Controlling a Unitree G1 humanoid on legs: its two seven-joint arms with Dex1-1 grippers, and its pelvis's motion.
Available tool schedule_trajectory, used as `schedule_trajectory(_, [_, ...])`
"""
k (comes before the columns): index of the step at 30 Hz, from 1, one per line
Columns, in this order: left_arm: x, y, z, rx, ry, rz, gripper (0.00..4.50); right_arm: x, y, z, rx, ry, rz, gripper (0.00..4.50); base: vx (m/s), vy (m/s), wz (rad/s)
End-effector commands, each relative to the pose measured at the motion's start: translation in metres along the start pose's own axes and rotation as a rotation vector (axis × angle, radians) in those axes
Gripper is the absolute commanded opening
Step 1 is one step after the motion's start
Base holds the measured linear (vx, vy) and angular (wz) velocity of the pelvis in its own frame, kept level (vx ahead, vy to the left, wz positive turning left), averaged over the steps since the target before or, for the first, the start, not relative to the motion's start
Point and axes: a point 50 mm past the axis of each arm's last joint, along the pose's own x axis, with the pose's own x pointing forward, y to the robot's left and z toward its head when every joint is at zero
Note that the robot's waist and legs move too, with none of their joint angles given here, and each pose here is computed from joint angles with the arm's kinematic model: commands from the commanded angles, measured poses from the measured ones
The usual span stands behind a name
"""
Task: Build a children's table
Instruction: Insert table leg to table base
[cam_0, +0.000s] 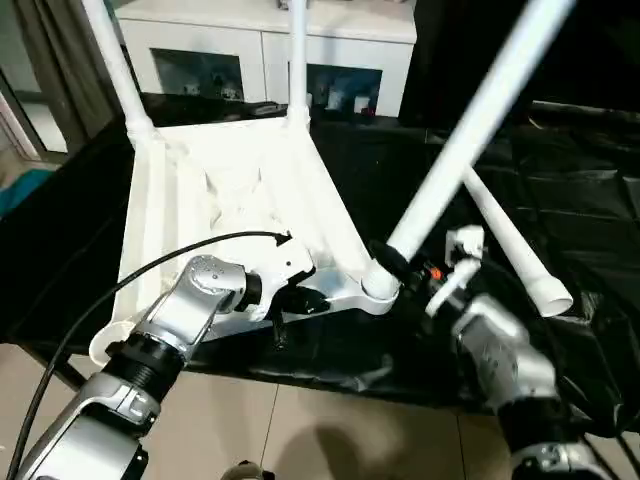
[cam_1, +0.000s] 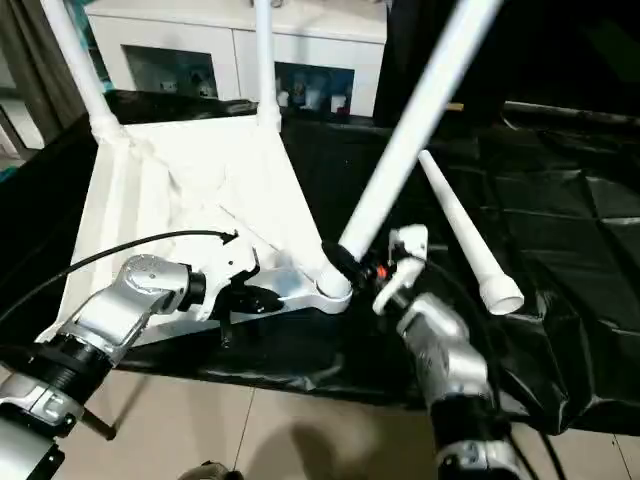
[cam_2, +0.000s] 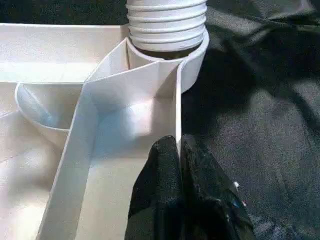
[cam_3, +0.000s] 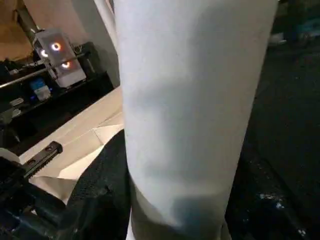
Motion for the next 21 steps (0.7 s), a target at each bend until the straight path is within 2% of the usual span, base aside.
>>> schedule_trajectory(1, [-0.009,0.012,0.011,0.038,-0.007,0.062,0.0,-0.022,-0.012,-0.025,0.053,0.093,-0.087,1.92,0.0,0.0,0.0])
schedule_trajectory(7, [-0.009,0.013,0.01,0.043,-0.004,0.064,0.0,-0.024,-0.01,-0.026,-0.046,0.173,-0.053,1.92,0.0,0.0,0.0])
schedule_trajectory(8, [-0.009,0.013,0.009,0.045,-0.003,0.063,0.0,-0.023,-0.008,-0.024,-0.094,0.207,-0.026,1.92,0.0,0.0,0.0])
schedule_trajectory(14, [-0.009,0.012,0.007,0.051,0.005,0.064,0.0,-0.016,-0.003,-0.022,-0.22,0.324,0.068,1.91,0.0,0.0,0.0])
schedule_trajectory(21, [-0.009,0.011,0.006,0.053,0.005,0.065,0.0,-0.011,0.002,-0.021,-0.231,0.364,0.119,1.91,0.0,0.0,0.0])
